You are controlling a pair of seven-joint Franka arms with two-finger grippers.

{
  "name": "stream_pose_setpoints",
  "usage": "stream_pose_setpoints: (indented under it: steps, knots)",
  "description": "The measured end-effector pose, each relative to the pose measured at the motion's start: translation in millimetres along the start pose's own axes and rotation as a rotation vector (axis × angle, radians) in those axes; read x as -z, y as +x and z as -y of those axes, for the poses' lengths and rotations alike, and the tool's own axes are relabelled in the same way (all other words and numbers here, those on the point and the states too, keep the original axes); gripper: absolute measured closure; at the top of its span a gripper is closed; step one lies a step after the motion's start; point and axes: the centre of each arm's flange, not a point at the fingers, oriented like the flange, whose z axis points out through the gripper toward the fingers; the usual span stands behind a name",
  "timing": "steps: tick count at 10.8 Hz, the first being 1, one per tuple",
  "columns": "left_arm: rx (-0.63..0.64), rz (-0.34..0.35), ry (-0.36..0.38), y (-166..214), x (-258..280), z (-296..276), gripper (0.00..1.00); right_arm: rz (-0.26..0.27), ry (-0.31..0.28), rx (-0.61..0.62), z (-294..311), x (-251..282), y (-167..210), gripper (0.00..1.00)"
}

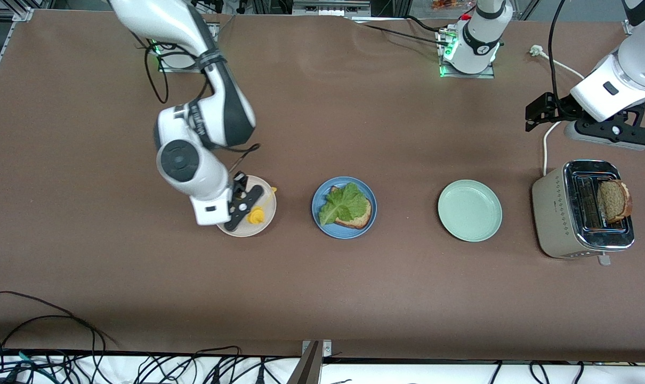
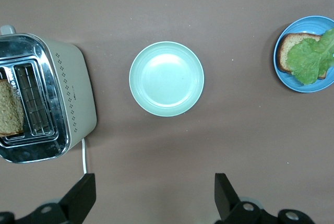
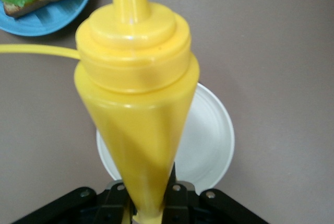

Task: Make sandwich in blue plate with both arms
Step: 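Lift the yellow bottle and carry it over the blue plate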

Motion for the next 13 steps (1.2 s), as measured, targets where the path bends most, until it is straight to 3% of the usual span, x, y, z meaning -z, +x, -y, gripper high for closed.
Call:
stream_pose_setpoints:
  steps: [2, 5, 7, 13]
  knots:
    - [0.0, 0.0, 0.0, 0.0, 0.0, 0.2, 0.0, 0.072, -0.088, -0.023, 44.7, -3.6, 22.2, 0.79]
    - [0.0, 0.0, 0.0, 0.0, 0.0, 0.1, 0.0, 0.23, -0.296, -0.005, 122.5, -21.7, 59.0, 0.79]
    - [0.0, 0.0, 0.0, 0.0, 0.0, 0.2, 0.0, 0.302, -0.399, 0.016, 166.7, -32.9, 76.5, 0.79]
    - [0.0, 0.0, 0.0, 0.0, -0.1, 0.1, 0.0, 0.546, -0.765, 0.123, 224.8, -95.2, 77.0, 0.79]
